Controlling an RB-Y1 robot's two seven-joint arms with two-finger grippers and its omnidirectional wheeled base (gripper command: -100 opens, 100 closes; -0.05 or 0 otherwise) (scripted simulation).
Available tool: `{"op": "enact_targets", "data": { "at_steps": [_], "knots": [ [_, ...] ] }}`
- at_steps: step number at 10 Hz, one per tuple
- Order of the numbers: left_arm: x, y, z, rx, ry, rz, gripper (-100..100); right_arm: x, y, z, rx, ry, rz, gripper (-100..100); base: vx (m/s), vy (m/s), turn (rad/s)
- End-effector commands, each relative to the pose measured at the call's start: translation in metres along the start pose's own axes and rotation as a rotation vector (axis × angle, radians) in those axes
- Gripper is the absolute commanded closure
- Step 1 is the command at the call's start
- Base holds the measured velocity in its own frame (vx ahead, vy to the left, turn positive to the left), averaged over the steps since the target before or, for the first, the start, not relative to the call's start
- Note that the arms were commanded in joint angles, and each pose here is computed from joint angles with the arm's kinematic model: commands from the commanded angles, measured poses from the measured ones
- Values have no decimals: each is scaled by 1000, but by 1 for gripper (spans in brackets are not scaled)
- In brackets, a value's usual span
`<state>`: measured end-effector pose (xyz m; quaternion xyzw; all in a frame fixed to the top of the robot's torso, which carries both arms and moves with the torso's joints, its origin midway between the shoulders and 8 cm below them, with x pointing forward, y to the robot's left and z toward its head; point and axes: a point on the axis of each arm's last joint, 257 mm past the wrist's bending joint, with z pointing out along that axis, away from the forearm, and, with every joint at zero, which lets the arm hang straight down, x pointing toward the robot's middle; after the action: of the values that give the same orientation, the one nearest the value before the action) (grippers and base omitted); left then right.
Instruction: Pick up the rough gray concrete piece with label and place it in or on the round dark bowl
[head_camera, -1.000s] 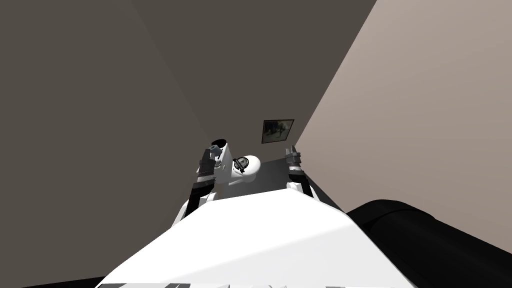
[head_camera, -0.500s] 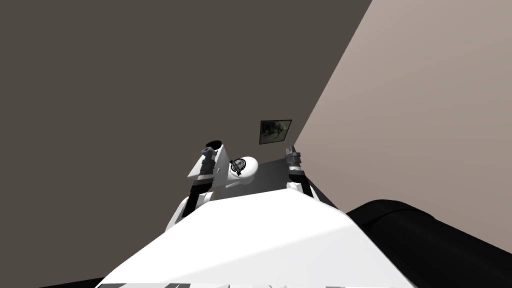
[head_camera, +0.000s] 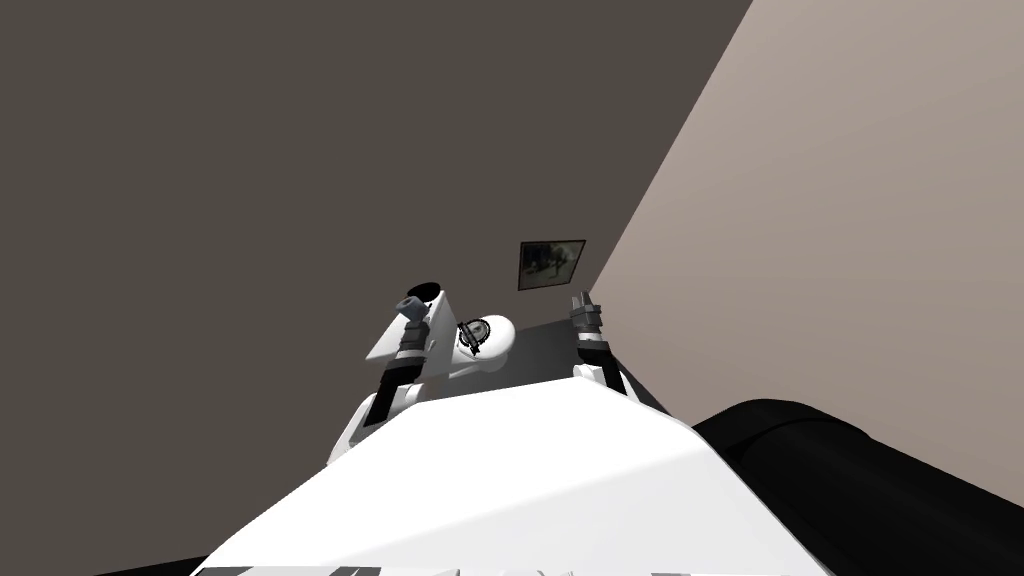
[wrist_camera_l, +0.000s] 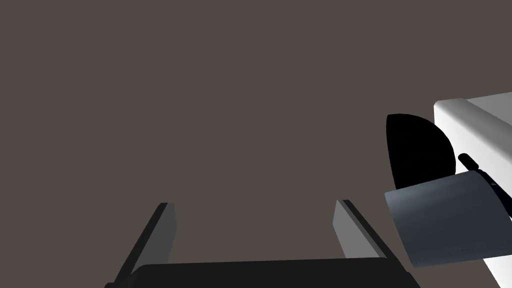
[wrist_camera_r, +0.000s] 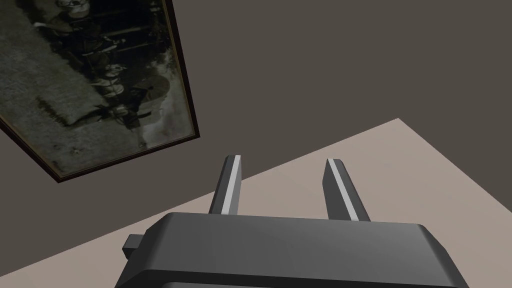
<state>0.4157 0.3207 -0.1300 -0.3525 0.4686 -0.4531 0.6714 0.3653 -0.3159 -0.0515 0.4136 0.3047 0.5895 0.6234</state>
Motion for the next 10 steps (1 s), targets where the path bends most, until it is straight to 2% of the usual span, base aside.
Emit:
{"op": "enact_targets", "data": {
  "at_steps": [1, 2, 3, 6, 7, 10],
  "knots": [
    [-2, 23, -2, -50, -3, -17, -100, 0, 0, 0, 0, 0, 0, 0, 71, -46, 79],
    [-3, 36, -3, -79, -7, -29, -100, 0, 0, 0, 0, 0, 0, 0, 76, -46, 72],
    [-3, 36, -3, -79, -7, -29, -100, 0, 0, 0, 0, 0, 0, 0, 47, -30, 16],
    [-7, 71, -9, -166, -23, -75, -100, 0, 0, 0, 0, 0, 0, 0, 50, -30, 69],
    [-7, 93, -15, -221, -38, -111, -100, 0, 0, 0, 0, 0, 0, 0, 78, -42, 145],
    [-4, 124, -27, -298, -61, -169, -100, 0, 0, 0, 0, 0, 0, 0, 74, -23, 90]
  ]
}}
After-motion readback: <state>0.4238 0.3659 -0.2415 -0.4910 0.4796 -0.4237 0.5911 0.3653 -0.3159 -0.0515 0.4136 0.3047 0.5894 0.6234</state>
